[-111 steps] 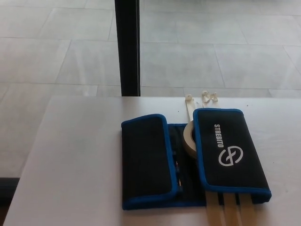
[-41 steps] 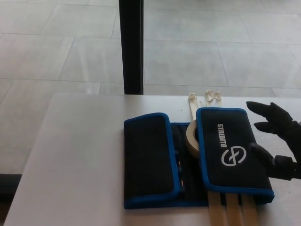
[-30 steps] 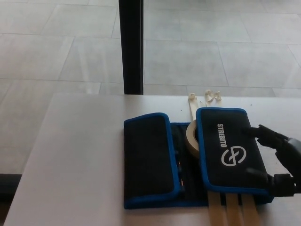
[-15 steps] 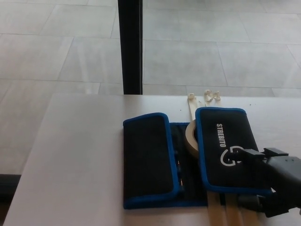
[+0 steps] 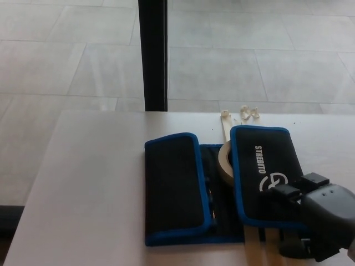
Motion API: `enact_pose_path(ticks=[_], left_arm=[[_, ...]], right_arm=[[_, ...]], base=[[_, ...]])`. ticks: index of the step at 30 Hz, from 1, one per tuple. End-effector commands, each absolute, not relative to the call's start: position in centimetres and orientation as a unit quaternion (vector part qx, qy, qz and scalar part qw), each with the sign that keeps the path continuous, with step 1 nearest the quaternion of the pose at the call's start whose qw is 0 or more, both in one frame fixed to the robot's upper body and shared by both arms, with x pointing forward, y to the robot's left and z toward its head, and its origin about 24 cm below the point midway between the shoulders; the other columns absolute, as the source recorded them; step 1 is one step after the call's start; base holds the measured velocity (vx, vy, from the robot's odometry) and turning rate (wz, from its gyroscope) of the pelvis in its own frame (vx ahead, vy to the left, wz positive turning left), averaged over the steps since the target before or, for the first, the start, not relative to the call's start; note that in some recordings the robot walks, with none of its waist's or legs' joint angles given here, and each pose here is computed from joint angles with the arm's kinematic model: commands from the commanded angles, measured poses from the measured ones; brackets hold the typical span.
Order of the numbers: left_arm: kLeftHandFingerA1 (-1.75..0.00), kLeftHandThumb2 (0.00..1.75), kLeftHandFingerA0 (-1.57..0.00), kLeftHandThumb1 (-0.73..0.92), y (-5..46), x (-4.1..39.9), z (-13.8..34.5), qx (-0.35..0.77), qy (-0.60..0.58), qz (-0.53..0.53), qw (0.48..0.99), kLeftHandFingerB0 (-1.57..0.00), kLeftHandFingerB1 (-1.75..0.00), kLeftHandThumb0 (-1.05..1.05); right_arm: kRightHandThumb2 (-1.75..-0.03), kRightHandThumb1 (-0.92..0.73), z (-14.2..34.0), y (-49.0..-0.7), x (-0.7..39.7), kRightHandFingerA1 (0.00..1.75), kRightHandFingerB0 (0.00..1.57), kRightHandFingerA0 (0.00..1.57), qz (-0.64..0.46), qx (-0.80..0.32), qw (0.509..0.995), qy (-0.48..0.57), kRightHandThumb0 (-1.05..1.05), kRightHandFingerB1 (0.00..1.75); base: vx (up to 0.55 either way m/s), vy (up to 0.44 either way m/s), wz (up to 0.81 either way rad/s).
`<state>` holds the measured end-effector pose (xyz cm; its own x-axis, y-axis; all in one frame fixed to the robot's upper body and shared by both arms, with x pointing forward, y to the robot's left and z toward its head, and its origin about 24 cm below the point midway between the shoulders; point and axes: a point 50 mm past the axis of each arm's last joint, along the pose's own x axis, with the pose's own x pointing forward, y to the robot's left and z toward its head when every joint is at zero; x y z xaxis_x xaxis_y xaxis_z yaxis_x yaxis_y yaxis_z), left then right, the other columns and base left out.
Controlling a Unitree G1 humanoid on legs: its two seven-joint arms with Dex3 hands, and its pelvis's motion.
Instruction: The robot uses its right hand to open a black folded toolkit cover kept in the middle of the desk
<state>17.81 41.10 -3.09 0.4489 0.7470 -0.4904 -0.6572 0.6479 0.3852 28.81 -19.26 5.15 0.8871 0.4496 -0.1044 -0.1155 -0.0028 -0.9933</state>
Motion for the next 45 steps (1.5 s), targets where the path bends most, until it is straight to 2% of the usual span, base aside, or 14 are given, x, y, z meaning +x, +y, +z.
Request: enact_pose_path(ticks=[1,2,7,8,16,18,21,22,25,27,37,40,42,45], left_arm=[[-1.48,1.33,-0.27,0.37,42.9,17.2,-1.7,0.074,0.323,0.457,0.825,-0.3,-1.45,-1.05],[-1.46,1.32,-0.26,0.37,42.9,17.1,-1.7,0.075,0.324,0.458,0.824,-0.32,-1.45,-1.03],[-1.45,1.34,-0.3,0.36,42.8,17.3,-1.7,0.079,0.325,0.452,0.827,-0.33,-1.42,-1.03],[-1.2,1.38,-0.52,0.42,42.8,17.3,-1.7,0.079,0.325,0.452,0.827,-0.4,-1.12,-1.05],[-1.49,1.33,-0.26,0.38,42.8,17.2,-1.7,0.071,0.319,0.456,0.828,-0.3,-1.47,-1.05],[-1.18,1.39,-0.44,0.43,42.8,17.4,-1.6,0.073,0.321,0.454,0.828,-0.35,-1.11,-1.05],[-1.19,1.39,-0.47,0.45,42.9,17.4,-1.5,0.074,0.323,0.456,0.826,-0.39,-1.12,-1.05],[-1.52,1.32,-0.28,0.41,42.9,17.4,-1.5,0.073,0.322,0.458,0.825,-0.3,-1.46,-1.04],[-1.16,1.39,-0.45,0.45,42.9,17.4,-1.5,0.074,0.32,0.456,0.827,-0.4,-1.13,-1.05],[-1.47,1.31,-0.23,0.44,42.9,17.4,-1.5,0.07,0.318,0.454,0.829,-0.27,-1.46,-1.05],[-1.48,1.28,-0.22,0.45,43.0,17.4,-1.4,0.068,0.319,0.46,0.826,-0.24,-1.45,-1.05],[-1.11,1.4,-0.33,0.46,43.0,17.5,-1.3,0.066,0.316,0.46,0.827,-0.27,-1.06,-1.04],[-1.17,1.37,-0.47,0.47,43.0,17.4,-1.4,0.064,0.315,0.462,0.827,-0.39,-1.12,-1.05],[-1.53,1.26,-0.26,0.47,43.0,17.4,-1.4,0.069,0.315,0.46,0.827,-0.28,-1.47,-1.05]], right_arm=[[-0.89,-0.53,3.1,-21.7,29.2,0.57,0.15,0.31,0.145,-0.839,0.498,-0.166,-0.6,0.44],[-0.6,-0.66,3.0,-21.7,29.3,0.52,0.25,0.39,0.132,-0.84,0.499,-0.168,-0.54,0.3],[-0.59,-0.66,2.9,-21.1,29.8,1.27,0.43,0.65,0.075,-0.828,0.522,-0.191,-0.34,0.36],[-0.59,-0.64,2.9,-20.8,30.1,1.37,0.48,0.69,0.049,-0.822,0.533,-0.197,-0.29,0.37],[-0.62,-0.63,2.7,-19.8,31.2,1.56,0.49,0.8,0.002,-0.807,0.557,-0.197,-0.28,0.41],[-0.62,-0.61,2.5,-19.4,31.3,1.64,0.51,0.89,0.0,-0.788,0.584,-0.194,-0.27,0.43],[-0.6,-0.55,2.3,-18.7,31.5,1.69,0.59,0.98,-0.013,-0.765,0.615,-0.189,-0.27,0.48],[-0.6,-0.54,2.3,-18.6,31.5,1.7,0.61,0.98,-0.018,-0.758,0.624,-0.189,-0.26,0.48],[-0.59,-0.54,2.4,-18.2,31.7,1.69,0.79,0.99,-0.048,-0.737,0.646,-0.193,-0.32,0.53],[-0.62,-0.54,2.5,-18.1,31.7,1.67,0.87,0.95,-0.071,-0.715,0.671,-0.181,-0.4,0.57],[-0.65,-0.61,3.4,-18.5,30.4,1.7,0.95,0.98,-0.213,-0.586,0.765,-0.16,-0.39,0.68],[-0.64,-0.57,4.3,-19.3,29.7,1.67,0.96,1.0,-0.256,-0.551,0.775,-0.175,-0.4,0.69],[-0.93,-0.45,5.3,-19.8,29.1,1.34,0.84,1.25,-0.286,-0.497,0.799,-0.184,-0.32,0.78],[-0.68,-0.65,6.4,-20.3,28.4,1.5,0.96,1.06,-0.335,-0.419,0.822,-0.191,-0.3,0.63]], base=[[0.0,0.0,0.0],[0.0,0.0,0.0],[0.0,0.0,0.0],[0.0,0.0,0.0],[0.0,0.0,0.0],[0.0,0.0,0.0],[0.0,0.0,0.0],[0.0,0.0,0.0],[0.0,0.0,0.0],[0.0,0.0,0.0],[0.0,0.0,0.0],[0.0,0.0,0.0],[0.0,0.0,0.0],[0.0,0.0,0.0]])
